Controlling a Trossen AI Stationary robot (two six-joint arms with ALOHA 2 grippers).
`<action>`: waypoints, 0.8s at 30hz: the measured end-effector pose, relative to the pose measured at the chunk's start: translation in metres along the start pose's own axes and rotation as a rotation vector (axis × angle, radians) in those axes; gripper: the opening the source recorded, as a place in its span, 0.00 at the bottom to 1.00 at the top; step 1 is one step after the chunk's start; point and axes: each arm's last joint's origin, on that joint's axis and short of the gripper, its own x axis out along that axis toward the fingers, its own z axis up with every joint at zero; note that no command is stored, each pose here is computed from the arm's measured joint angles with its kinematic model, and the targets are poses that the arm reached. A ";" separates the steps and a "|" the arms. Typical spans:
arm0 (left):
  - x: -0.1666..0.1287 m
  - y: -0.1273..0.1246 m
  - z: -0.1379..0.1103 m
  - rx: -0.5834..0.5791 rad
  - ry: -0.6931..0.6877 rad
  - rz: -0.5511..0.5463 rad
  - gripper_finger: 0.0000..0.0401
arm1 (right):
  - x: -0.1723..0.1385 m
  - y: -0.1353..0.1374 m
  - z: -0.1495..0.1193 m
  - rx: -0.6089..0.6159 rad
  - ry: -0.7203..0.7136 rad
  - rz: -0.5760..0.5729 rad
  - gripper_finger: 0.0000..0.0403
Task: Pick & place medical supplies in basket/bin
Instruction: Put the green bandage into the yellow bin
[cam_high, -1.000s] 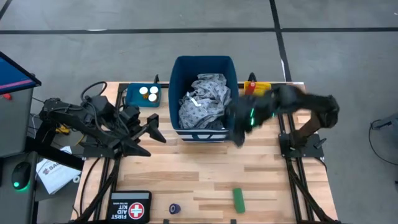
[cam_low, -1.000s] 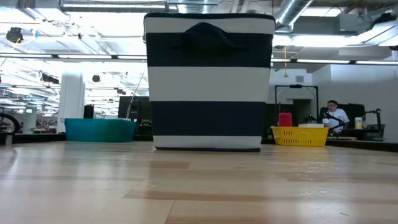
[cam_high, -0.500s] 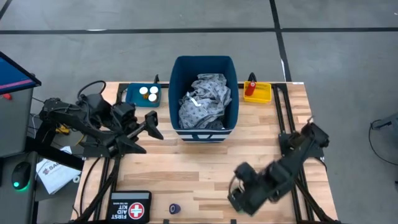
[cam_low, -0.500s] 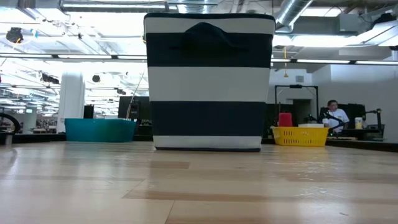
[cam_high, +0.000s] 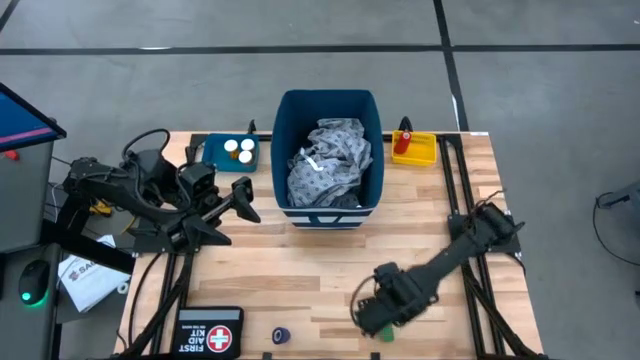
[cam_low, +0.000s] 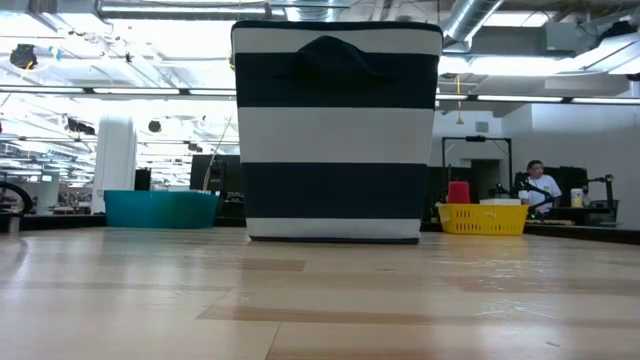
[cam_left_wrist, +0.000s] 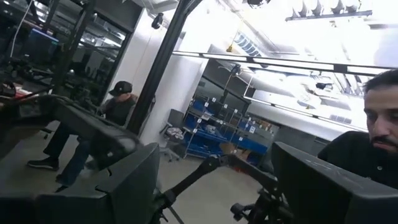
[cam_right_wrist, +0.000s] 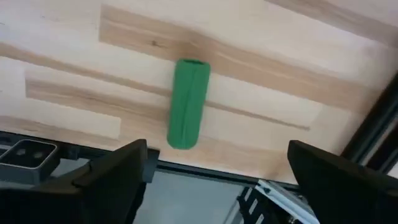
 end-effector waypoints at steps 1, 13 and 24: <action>0.000 0.000 0.000 0.000 -0.001 -0.001 0.75 | 0.002 0.001 0.006 -0.006 0.013 0.010 0.96; 0.003 -0.015 -0.008 -0.006 0.023 -0.062 0.75 | 0.041 -0.019 0.069 -0.133 0.328 0.120 0.96; 0.008 -0.015 -0.012 0.022 0.027 -0.058 0.75 | 0.093 -0.026 0.096 -0.156 0.611 0.218 0.93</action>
